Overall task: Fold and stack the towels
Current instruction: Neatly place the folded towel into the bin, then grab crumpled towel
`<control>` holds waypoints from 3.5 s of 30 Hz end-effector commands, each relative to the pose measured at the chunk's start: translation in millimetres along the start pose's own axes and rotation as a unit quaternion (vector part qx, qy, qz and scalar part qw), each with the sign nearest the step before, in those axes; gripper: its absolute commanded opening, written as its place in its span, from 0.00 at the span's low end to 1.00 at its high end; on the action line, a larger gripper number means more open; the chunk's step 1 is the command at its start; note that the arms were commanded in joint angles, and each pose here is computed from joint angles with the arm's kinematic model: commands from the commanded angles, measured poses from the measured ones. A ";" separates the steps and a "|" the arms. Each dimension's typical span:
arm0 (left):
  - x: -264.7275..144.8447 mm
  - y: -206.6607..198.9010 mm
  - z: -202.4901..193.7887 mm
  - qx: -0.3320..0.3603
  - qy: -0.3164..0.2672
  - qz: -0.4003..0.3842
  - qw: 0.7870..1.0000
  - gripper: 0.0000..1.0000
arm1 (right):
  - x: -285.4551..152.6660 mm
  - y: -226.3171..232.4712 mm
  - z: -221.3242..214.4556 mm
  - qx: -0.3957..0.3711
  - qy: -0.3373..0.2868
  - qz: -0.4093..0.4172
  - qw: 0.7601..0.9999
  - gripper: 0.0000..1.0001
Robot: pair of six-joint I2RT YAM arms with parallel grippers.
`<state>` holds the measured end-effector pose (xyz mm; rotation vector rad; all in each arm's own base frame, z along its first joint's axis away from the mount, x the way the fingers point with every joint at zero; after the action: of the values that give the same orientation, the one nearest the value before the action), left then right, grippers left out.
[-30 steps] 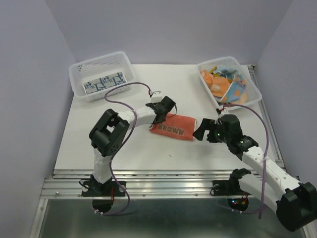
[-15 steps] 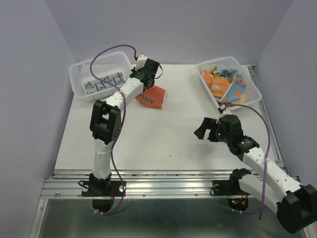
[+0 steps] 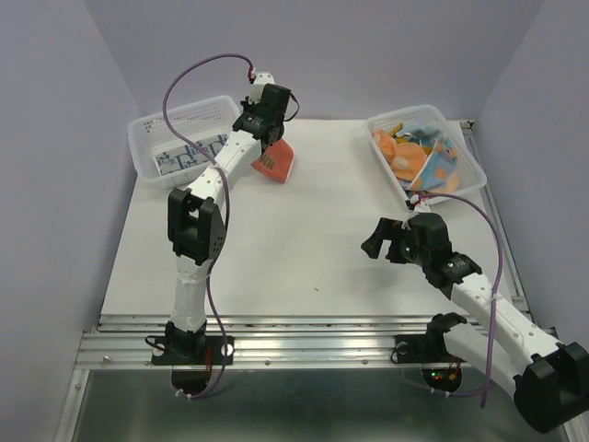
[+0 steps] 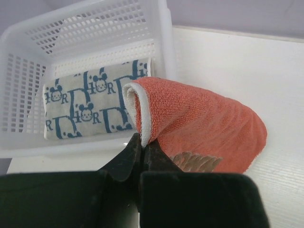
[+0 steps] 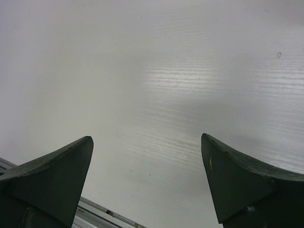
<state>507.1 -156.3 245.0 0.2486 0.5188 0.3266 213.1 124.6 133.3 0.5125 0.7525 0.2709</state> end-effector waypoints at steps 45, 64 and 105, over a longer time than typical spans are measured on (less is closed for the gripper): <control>104.6 185.0 -30.5 -0.161 0.058 0.102 0.980 0.00 | 9.7 -1.4 10.5 -0.007 -0.009 -0.021 1.000 1.00; 83.3 212.6 -36.0 -0.182 0.092 0.127 0.971 0.95 | 1.7 4.8 21.4 0.000 -0.024 -0.023 0.999 1.00; -125.8 105.4 -151.9 -0.282 0.009 -0.216 0.935 0.99 | 63.0 -148.7 270.5 0.083 -0.184 -0.527 0.826 0.53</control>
<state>292.9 -80.8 190.5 -0.4150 0.5199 0.0510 470.6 -52.1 155.1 0.2279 0.6785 -0.8210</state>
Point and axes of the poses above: each gripper's point midway between its finger pads, its own x axis out along the fingers, its own y axis along the line the jaws close on, z = x × y, the point moved 4 cm from there along -x, back along the fingers, and after that the axes turned 5 degrees about x, right-handed, at the moved point
